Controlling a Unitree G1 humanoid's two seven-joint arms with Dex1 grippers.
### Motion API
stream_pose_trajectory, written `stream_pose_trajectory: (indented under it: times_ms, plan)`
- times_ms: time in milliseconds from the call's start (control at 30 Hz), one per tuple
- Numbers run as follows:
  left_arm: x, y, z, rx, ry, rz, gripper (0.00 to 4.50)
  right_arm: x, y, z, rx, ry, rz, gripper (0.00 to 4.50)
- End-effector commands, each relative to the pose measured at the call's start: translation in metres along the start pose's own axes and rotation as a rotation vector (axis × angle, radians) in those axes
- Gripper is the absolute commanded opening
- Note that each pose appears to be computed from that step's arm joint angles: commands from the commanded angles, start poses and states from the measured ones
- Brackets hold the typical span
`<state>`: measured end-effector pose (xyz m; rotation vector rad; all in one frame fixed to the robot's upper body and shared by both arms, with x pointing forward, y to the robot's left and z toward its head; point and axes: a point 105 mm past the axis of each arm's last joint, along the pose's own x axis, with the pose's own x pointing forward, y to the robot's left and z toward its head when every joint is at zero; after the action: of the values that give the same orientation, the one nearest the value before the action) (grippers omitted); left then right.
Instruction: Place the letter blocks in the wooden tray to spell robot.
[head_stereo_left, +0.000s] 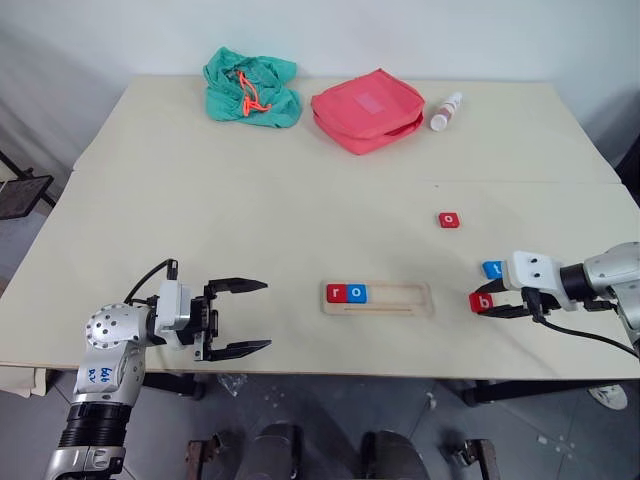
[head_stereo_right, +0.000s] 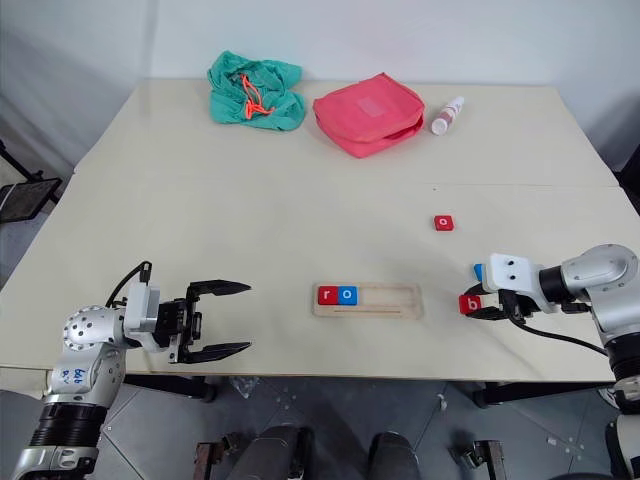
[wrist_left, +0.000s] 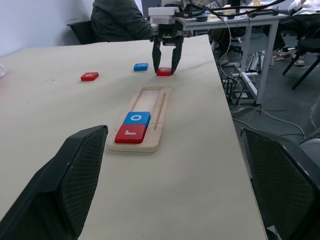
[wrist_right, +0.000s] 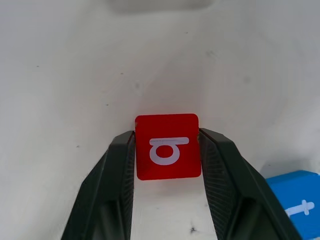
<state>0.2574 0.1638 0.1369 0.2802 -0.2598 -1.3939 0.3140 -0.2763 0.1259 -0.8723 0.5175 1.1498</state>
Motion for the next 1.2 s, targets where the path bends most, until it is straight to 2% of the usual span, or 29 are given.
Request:
stream_pose_trajectory:
  times_ms: [33, 133, 300, 433, 567, 700, 800, 1200]
  plan:
    - [-0.003, 0.002, 0.008, 0.028, -0.015, 0.001, 4.50, -0.002, -0.007, 0.010, 0.024, -0.039, -0.049, 1.47]
    - [-0.003, 0.005, 0.006, 0.025, -0.015, -0.011, 4.50, -0.007, -0.011, 0.039, 0.068, -0.133, -0.082, 1.47]
    - [-0.003, 0.011, 0.003, 0.023, -0.017, -0.022, 4.50, -0.005, -0.008, 0.073, 0.143, -0.181, -0.078, 1.47]
    - [-0.004, 0.014, 0.001, 0.025, -0.016, -0.031, 4.50, 0.004, 0.000, 0.099, 0.114, -0.218, -0.036, 1.47]
    - [-0.005, 0.016, -0.001, 0.053, -0.026, -0.046, 4.50, 0.028, 0.011, 0.133, 0.091, -0.238, 0.026, 1.47]
    - [-0.007, 0.017, -0.002, 0.056, -0.029, -0.043, 4.50, 0.037, 0.017, 0.151, 0.078, -0.279, 0.082, 1.47]
    - [-0.008, 0.017, -0.001, 0.059, -0.029, -0.040, 4.50, 0.043, 0.017, 0.157, 0.061, -0.286, 0.096, 1.47]
    - [-0.005, 0.017, 0.001, 0.072, -0.036, -0.015, 4.50, 0.074, 0.004, 0.149, 0.014, -0.180, 0.074, 1.47]
